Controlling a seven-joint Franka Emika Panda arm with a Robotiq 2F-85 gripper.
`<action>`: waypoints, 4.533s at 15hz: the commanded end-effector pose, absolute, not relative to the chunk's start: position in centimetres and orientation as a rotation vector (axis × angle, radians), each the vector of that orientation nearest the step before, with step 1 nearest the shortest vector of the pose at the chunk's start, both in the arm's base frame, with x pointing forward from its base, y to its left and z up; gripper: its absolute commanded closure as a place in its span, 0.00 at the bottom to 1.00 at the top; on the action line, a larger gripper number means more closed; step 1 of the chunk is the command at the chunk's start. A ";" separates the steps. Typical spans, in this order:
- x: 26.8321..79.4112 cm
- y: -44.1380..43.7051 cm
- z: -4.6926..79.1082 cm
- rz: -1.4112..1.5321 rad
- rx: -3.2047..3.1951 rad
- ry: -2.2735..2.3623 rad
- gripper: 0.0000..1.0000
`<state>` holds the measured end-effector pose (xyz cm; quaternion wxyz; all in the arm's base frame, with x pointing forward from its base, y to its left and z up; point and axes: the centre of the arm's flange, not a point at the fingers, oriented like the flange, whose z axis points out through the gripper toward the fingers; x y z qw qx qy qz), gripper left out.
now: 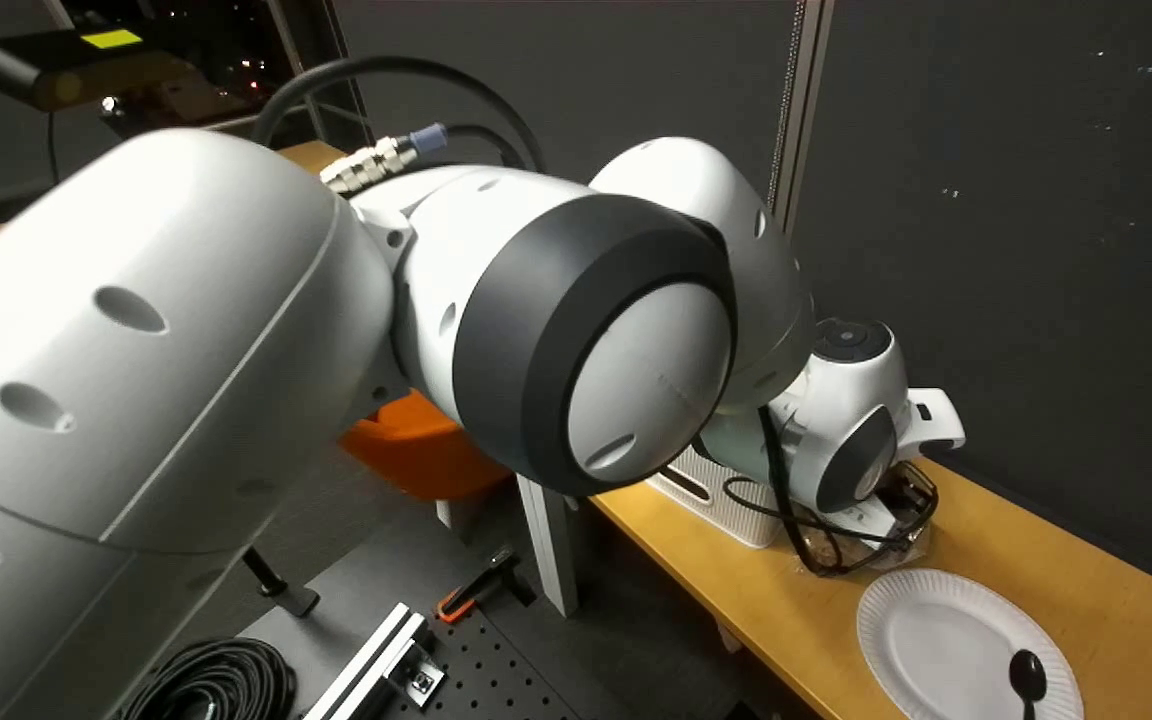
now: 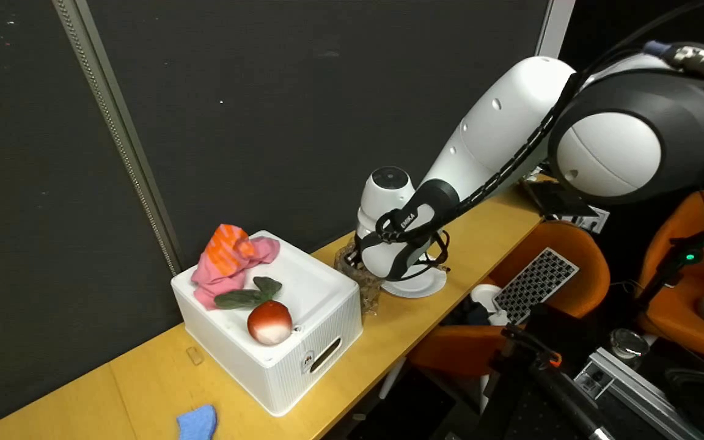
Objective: Put some rubber bands on the plate then put the plate on the basket
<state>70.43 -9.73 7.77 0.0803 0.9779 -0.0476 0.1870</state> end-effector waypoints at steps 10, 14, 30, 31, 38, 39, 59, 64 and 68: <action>72.4 -13.1 14.5 0.247 2.929 -0.350 0.97; 73.2 -13.5 15.1 0.228 2.932 -0.365 0.97; 72.6 -8.1 20.0 0.088 2.981 -0.322 0.97; 72.5 -8.4 20.7 0.080 2.966 -0.339 0.97; 72.9 -8.5 24.4 0.049 3.015 -0.348 0.97; 72.9 -8.1 24.6 0.035 3.024 -0.344 0.97; 70.2 -13.3 30.2 -0.097 3.033 -0.471 0.97; 70.6 -17.7 27.2 -0.026 2.997 -0.521 0.97; 70.9 -20.1 22.3 0.035 2.981 -0.496 0.97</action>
